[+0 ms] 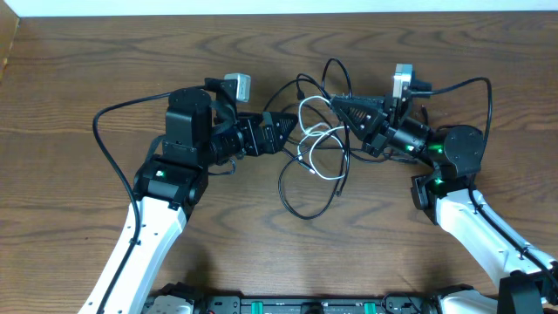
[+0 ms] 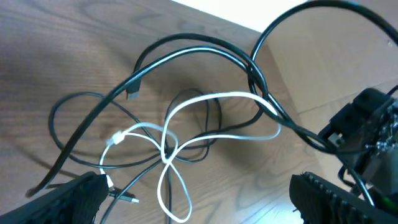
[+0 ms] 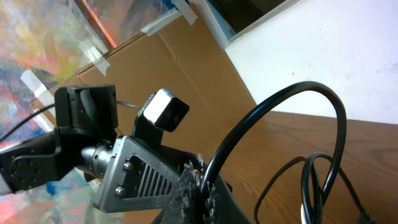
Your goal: Untangle cables
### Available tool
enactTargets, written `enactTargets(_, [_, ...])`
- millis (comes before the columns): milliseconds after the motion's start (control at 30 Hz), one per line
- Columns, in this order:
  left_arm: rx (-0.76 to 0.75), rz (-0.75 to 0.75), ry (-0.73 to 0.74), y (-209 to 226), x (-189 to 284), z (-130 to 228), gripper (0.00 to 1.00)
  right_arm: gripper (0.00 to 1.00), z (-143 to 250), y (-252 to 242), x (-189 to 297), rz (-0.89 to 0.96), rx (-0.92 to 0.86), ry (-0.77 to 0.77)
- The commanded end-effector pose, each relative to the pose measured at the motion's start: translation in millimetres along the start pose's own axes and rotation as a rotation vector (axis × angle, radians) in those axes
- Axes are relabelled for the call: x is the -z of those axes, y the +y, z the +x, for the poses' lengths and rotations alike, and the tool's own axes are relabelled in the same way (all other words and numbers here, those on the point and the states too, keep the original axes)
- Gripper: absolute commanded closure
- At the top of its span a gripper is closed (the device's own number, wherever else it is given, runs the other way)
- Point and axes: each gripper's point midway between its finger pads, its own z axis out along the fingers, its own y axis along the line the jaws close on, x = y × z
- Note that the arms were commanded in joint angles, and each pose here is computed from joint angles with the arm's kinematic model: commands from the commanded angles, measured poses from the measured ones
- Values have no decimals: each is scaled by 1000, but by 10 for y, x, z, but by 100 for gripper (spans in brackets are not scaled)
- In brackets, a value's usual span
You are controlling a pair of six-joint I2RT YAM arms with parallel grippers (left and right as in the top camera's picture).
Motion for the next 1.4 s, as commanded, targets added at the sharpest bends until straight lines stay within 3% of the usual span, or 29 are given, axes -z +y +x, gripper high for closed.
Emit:
enactTargets(0, [54, 13, -25, -81, 46, -77, 2, 99, -132, 37, -1, 5, -52, -47])
enactTargets(200, [115, -18, -69, -28, 44, -165, 2, 99, -388, 243, 26, -62, -88, -155])
enactTargets(300, [322, 17, -89, -84, 49, -226, 19, 99, -514, 317, 55, -83, -82, -216])
enactTargets(433, [576, 145, -37, -334, 60, -240, 20, 99, -558, 350, 68, -91, -63, -237])
enactTargets(633, [525, 282, -9, -752, 38, -250, 20, 99, -557, 352, 68, -92, -63, -237])
enactTargets(933, [728, 252, 12, -827, -138, -140, 20, 99, -600, 543, 52, -156, -45, -269])
enactTargets(1367, [722, 253, 3, -818, -335, -139, 21, 99, -466, 842, -68, -259, -84, -238])
